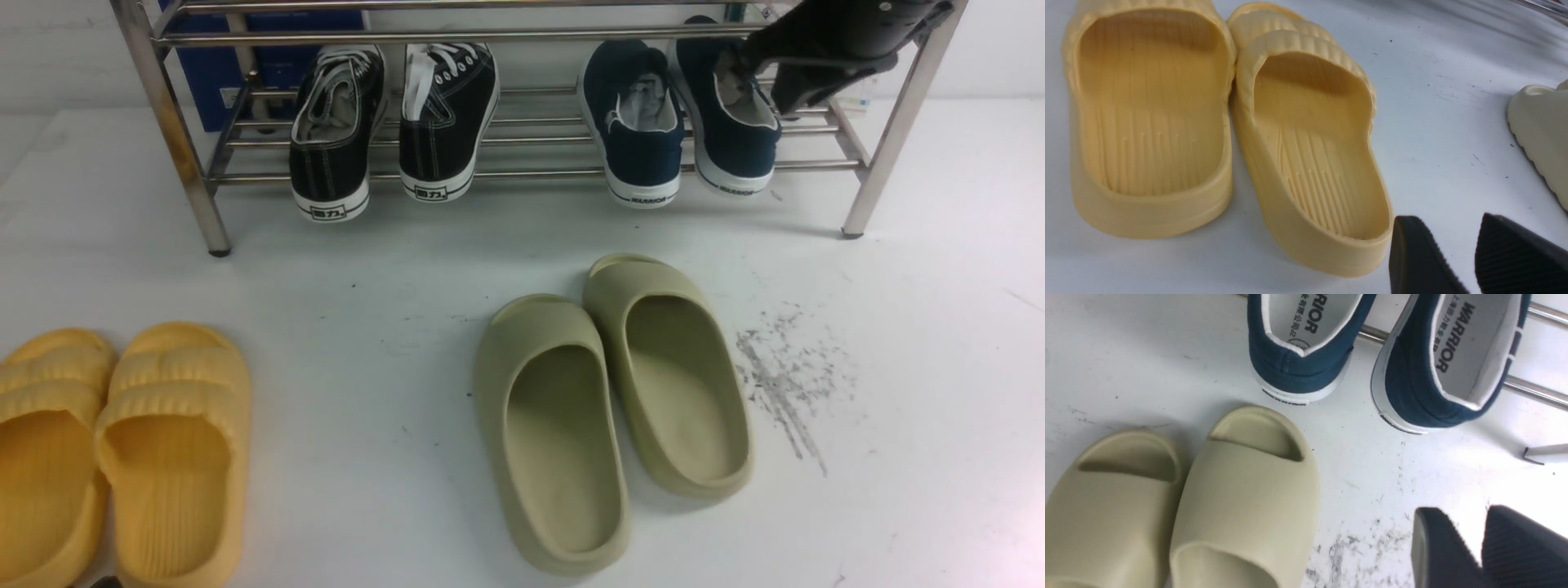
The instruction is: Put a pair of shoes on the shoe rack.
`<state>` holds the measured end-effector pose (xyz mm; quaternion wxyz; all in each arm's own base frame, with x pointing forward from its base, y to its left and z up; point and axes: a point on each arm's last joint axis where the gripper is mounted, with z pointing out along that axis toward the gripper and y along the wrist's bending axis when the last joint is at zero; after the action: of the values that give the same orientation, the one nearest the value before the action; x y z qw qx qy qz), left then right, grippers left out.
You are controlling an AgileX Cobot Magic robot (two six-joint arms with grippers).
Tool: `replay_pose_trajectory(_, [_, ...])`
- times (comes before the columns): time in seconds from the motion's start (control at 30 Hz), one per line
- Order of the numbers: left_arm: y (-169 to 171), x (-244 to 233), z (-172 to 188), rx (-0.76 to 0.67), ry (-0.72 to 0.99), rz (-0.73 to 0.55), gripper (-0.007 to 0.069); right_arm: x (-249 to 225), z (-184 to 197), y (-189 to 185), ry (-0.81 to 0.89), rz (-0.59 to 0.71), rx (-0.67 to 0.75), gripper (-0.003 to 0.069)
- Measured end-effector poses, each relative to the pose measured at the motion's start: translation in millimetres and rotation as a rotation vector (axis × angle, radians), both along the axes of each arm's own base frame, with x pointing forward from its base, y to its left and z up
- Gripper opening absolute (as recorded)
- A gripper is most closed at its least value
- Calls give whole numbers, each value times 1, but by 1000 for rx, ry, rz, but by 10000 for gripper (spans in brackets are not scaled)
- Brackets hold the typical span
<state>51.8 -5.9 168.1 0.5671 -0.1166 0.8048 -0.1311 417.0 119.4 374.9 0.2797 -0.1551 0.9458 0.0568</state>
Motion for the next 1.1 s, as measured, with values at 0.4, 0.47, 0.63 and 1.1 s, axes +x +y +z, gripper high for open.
replay_pose_trajectory(0.4, [0,0,0,0,0,0,239,-120,31,-33,45,-18,4,13])
replay_pose_trajectory(0.47, [0,0,0,0,0,0,239,-125,34,-34,38,-18,6,13])
replay_pose_trajectory(0.63, [0,0,0,0,0,0,239,-131,39,-36,20,-18,10,13])
replay_pose_trajectory(1.1, [0,0,0,0,0,0,239,-223,-3,-67,-317,-31,48,13])
